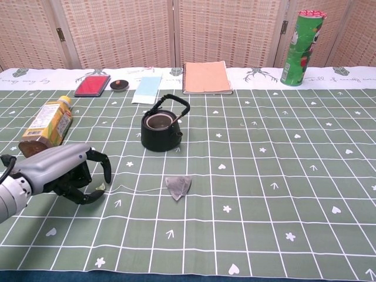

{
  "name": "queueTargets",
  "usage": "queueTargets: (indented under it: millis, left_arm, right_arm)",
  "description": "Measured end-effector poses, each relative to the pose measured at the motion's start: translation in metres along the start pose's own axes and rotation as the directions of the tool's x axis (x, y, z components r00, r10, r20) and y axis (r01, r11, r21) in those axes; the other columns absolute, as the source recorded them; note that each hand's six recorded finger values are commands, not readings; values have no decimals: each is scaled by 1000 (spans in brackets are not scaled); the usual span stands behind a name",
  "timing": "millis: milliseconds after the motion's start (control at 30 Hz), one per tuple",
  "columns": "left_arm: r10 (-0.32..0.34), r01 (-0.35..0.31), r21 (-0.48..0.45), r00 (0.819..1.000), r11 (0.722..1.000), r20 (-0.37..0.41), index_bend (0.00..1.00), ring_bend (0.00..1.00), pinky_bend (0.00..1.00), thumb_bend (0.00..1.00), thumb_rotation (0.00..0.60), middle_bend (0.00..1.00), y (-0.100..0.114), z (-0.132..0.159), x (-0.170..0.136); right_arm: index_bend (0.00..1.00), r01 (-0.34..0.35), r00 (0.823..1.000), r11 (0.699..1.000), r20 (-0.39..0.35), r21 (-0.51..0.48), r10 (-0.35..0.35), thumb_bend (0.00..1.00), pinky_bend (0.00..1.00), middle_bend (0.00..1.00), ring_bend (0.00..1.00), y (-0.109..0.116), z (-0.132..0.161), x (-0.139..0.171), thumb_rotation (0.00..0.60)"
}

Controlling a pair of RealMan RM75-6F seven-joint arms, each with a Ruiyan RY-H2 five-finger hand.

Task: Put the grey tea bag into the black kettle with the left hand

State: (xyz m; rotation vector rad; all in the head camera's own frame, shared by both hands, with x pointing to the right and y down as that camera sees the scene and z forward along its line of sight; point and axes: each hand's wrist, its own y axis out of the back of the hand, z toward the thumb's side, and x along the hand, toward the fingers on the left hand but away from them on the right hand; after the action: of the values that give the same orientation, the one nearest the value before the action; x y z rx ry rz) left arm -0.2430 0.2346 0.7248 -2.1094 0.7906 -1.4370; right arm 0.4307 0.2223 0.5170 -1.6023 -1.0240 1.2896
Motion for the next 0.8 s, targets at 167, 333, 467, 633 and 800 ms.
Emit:
queueTargets:
  millis: [167, 333, 467, 633, 800]
  left_arm:
    - [-2, 2, -6, 1000, 1000, 1, 469, 996, 964, 366, 600, 1000, 0, -2, 0]
    - [-6, 6, -17, 1000, 1000, 3, 477, 996, 964, 367, 600, 1000, -1, -4, 1]
    - [-12, 12, -28, 1000, 1000, 6, 480, 996, 964, 367, 600, 1000, -2, -6, 1]
    - [-15, 16, -38, 999, 999, 31, 496, 995, 964, 368, 600, 1000, -3, -6, 2]
    - [-15, 17, -37, 999, 999, 35, 518, 995, 964, 370, 600, 1000, -4, -10, 4]
  right_arm:
    - [0, 4, 1000, 1000, 5, -2, -4, 478, 0, 0, 0, 1, -1, 0, 600]
    - [0, 4, 1000, 1000, 7, -4, -4, 478, 0, 0, 0, 3, -2, 1, 600]
    - [0, -8, 1000, 1000, 5, -11, 8, 478, 0, 0, 0, 3, -2, 3, 600]
    - [0, -25, 1000, 1000, -2, -14, 25, 478, 0, 0, 0, 2, -1, 5, 600]
    - [0, -27, 1000, 1000, -6, -16, 27, 478, 0, 0, 0, 3, -1, 5, 600]
